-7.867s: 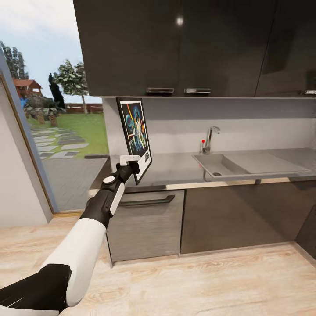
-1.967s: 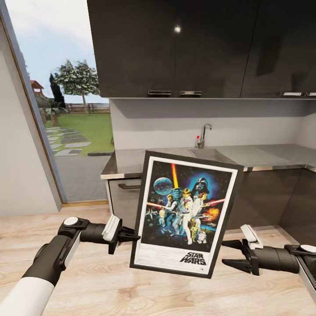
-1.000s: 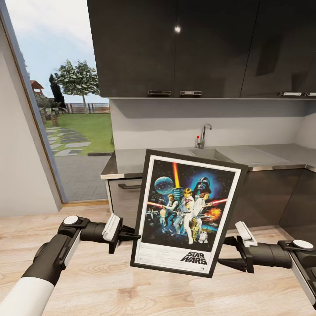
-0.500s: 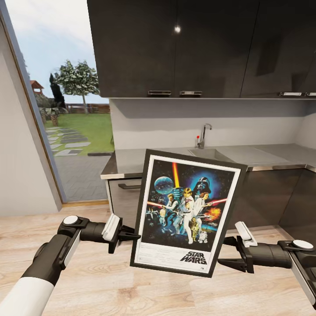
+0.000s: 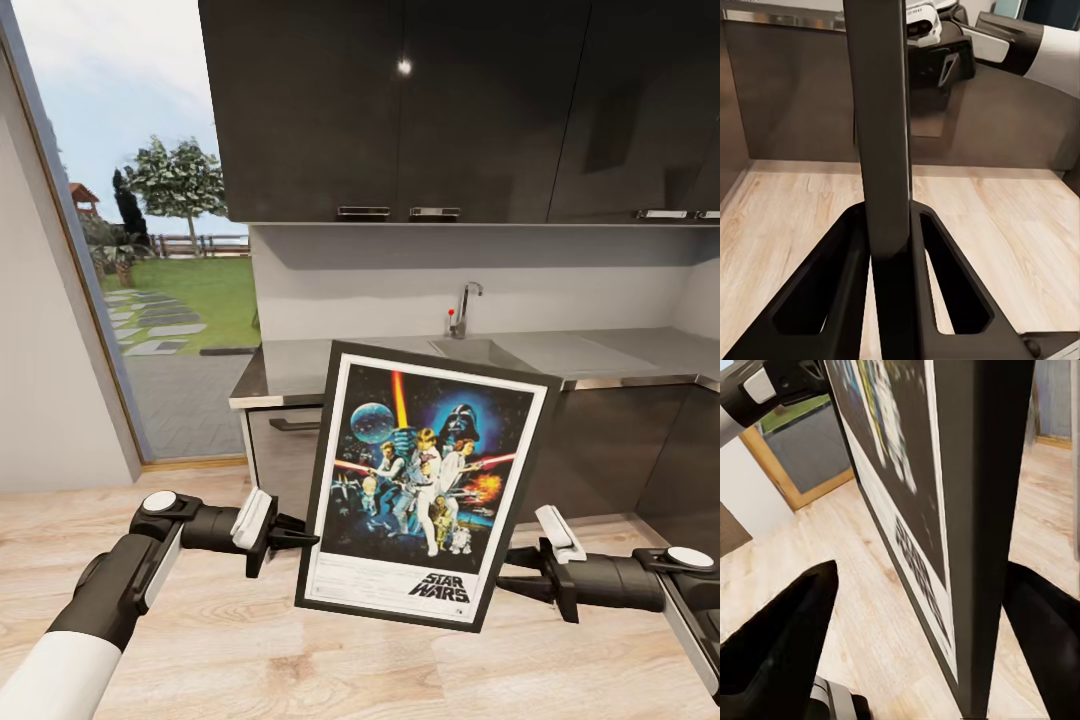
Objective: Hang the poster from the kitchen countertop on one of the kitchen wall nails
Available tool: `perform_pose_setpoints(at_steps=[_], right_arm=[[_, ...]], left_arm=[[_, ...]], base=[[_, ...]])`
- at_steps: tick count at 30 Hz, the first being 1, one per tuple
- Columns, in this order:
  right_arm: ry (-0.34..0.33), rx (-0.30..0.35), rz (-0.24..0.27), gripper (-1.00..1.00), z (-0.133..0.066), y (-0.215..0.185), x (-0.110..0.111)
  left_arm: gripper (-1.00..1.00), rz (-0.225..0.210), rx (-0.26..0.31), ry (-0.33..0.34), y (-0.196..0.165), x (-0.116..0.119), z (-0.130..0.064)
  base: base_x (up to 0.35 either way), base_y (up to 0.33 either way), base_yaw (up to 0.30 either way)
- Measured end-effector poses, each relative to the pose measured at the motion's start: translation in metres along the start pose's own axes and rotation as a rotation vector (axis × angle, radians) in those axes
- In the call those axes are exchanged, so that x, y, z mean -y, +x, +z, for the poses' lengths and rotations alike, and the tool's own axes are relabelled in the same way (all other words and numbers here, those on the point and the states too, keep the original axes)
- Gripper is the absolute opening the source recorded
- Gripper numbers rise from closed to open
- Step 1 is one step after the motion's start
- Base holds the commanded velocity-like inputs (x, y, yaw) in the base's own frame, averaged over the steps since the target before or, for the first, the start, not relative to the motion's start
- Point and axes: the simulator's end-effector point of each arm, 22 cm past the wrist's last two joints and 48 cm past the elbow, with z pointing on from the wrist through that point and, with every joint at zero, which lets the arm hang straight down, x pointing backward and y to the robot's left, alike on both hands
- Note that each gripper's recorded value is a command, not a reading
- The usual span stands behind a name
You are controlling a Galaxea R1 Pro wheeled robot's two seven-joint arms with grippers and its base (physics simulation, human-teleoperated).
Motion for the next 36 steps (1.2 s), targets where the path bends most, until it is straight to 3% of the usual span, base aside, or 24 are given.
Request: perform_pose_setpoints(at_steps=[2, 3, 19, 29, 31, 36], right_arm=[[0.001, -0.001, 0.007, -1.00, 0.000, 0.002, 0.001], [0.002, -0.001, 0.009, -1.00, 0.000, 0.002, 0.002], [0.000, 0.001, 0.013, -1.00, 0.000, 0.004, 0.002], [0.002, 0.001, 0.013, -1.00, 0.000, 0.004, 0.003], [0.002, 0.001, 0.013, -1.00, 0.000, 0.004, 0.003], [0.002, 0.001, 0.013, -1.00, 0.000, 0.004, 0.003]], left_arm=[[-1.00, 0.000, 0.000, 0.000, 0.000, 0.000, 0.000], [1.00, 0.000, 0.000, 0.001, 0.000, 0.000, 0.000], [1.00, -0.009, -0.003, -0.007, 0.002, -0.002, -0.003], [1.00, -0.014, -0.036, -0.037, 0.010, -0.007, -0.023], [1.00, -0.016, -0.062, -0.059, 0.015, -0.010, -0.038], [1.00, -0.024, -0.082, -0.076, 0.021, -0.013, -0.050]], base=[[0.000, 0.000, 0.000], [0.000, 0.000, 0.000], [0.000, 0.000, 0.000], [0.000, 0.000, 0.000], [0.000, 0.000, 0.000], [0.000, 0.000, 0.000]])
